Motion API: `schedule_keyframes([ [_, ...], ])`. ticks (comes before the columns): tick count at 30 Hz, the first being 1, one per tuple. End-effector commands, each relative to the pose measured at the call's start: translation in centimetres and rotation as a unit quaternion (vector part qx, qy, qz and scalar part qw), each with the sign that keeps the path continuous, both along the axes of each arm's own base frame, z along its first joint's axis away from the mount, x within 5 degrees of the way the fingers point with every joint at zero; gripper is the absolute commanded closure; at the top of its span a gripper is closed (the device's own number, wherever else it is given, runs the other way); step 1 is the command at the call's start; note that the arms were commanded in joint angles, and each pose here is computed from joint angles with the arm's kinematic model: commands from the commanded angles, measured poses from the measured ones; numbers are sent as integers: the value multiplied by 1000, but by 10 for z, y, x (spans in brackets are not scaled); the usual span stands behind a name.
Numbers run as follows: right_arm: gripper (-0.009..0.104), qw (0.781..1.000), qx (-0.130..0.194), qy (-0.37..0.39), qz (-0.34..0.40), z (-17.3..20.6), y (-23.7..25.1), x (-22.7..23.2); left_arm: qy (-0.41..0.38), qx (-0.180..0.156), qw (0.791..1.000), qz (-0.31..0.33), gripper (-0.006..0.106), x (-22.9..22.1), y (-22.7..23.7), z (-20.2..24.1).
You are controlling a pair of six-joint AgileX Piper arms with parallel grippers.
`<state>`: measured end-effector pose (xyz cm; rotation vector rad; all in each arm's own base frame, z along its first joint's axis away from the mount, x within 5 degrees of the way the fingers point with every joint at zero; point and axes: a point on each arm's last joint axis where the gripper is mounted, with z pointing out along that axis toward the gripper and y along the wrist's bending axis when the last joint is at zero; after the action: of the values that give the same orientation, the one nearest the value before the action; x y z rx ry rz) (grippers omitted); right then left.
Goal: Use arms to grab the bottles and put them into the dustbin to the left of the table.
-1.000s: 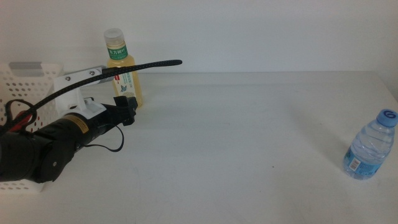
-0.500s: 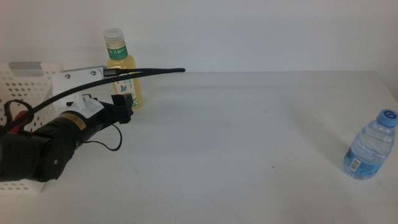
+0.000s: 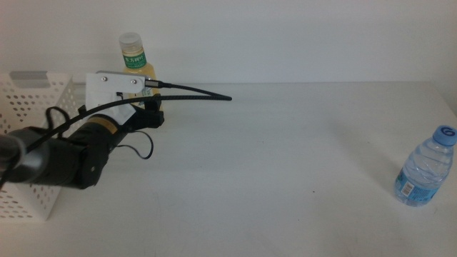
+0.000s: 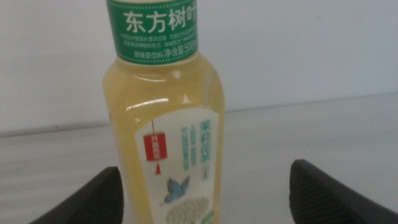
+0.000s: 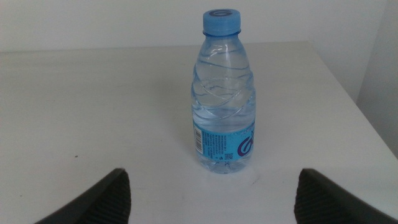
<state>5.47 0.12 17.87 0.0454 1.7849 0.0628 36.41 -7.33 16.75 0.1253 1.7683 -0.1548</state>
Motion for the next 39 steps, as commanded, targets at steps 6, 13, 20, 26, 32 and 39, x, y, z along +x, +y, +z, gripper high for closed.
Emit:
schedule_keyframes([
  [6,20,998,-7,-55,-3,11,-1,-1,-85,-45,995,37,15,37,-1,26],
  [13,20,998,-7,-55,-3,11,-1,-1,-91,-40,994,47,15,62,-3,16],
  [20,20,998,-7,-55,-3,11,-1,-1,-99,-43,993,54,15,84,0,6],
  [26,20,998,-7,-55,-3,11,-1,-1,-98,-50,992,58,28,95,-1,3],
  [32,20,998,-7,-55,-3,11,-1,-1,-47,-52,996,61,79,93,-1,1],
  [39,20,998,-7,-55,-3,11,-1,-1,23,-41,998,44,77,81,-3,34],
])
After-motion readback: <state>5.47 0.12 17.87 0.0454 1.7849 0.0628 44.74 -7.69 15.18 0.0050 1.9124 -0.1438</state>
